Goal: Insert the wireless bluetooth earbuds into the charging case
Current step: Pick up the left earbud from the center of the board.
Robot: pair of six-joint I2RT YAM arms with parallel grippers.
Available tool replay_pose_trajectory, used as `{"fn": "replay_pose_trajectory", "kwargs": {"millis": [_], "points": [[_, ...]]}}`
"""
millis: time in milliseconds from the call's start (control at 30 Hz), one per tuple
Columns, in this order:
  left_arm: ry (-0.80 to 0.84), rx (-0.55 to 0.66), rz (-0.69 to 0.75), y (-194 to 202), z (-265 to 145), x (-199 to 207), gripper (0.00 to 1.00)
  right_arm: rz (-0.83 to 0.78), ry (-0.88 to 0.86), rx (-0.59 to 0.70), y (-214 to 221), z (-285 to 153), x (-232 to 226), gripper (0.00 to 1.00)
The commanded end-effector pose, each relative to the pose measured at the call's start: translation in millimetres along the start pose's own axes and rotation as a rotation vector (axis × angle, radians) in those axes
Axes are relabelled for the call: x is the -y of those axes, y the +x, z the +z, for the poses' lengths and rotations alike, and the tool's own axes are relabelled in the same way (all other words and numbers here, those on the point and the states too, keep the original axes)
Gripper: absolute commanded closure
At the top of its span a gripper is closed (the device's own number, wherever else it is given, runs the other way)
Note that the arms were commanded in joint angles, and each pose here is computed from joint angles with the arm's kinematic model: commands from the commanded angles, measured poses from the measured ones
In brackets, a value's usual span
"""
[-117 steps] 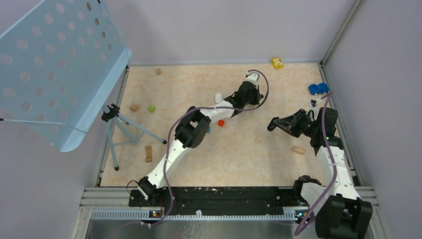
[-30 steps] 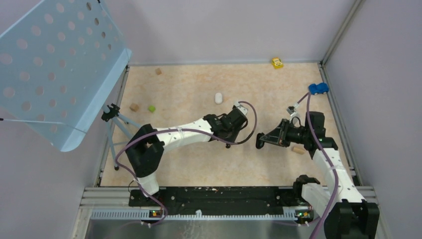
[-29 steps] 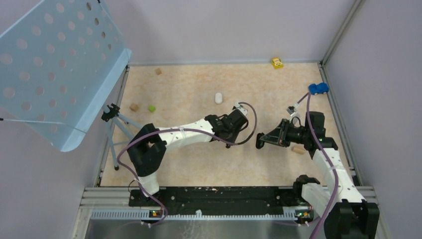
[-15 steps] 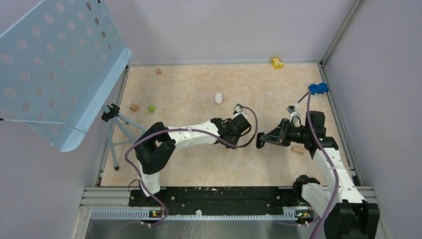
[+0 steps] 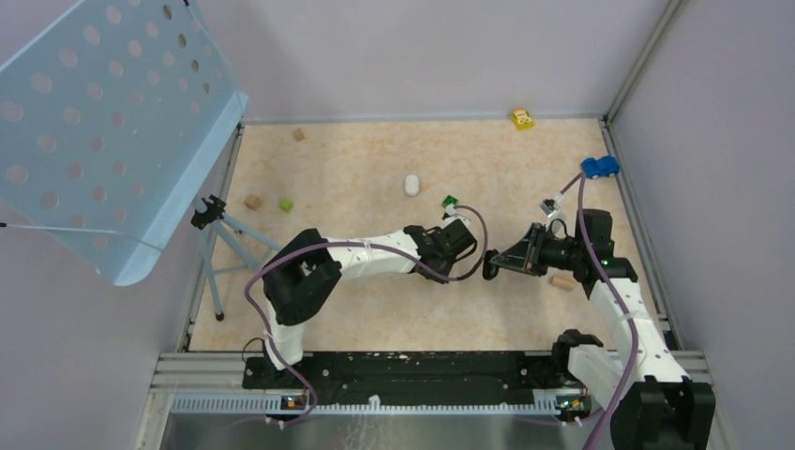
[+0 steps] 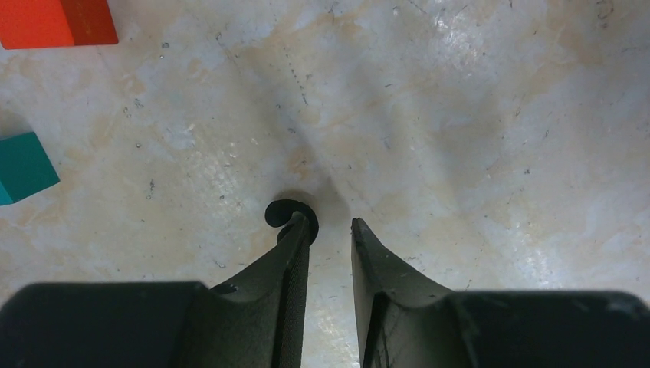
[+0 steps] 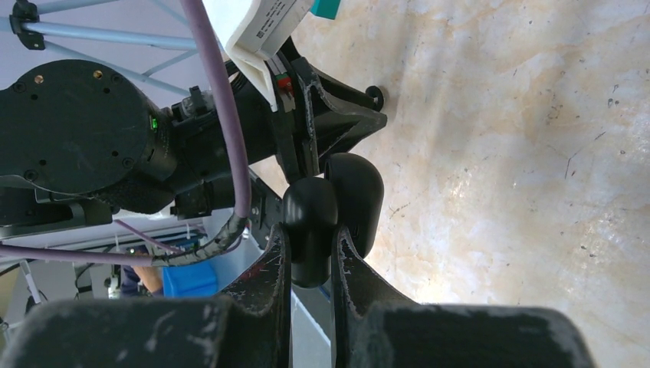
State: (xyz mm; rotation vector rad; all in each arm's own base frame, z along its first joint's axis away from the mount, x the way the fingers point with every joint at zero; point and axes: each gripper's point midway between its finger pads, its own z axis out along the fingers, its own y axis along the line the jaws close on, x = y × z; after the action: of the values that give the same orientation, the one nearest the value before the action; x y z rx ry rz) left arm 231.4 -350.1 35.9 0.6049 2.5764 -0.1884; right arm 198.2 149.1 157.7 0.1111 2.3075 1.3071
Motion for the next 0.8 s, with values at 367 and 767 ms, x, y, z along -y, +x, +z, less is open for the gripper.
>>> {"fn": "replay_pose_trajectory", "kwargs": {"millis": [367, 767], "points": [[-0.075, 0.01, -0.03, 1, -1, -12, 0.69, -0.075, -0.028, 0.027, -14, -3, -14, 1.0], [-0.108, 0.003, -0.054, 8, -2, -19, 0.72, -0.07, -0.029, 0.026, -13, -3, -13, 1.0]]}}
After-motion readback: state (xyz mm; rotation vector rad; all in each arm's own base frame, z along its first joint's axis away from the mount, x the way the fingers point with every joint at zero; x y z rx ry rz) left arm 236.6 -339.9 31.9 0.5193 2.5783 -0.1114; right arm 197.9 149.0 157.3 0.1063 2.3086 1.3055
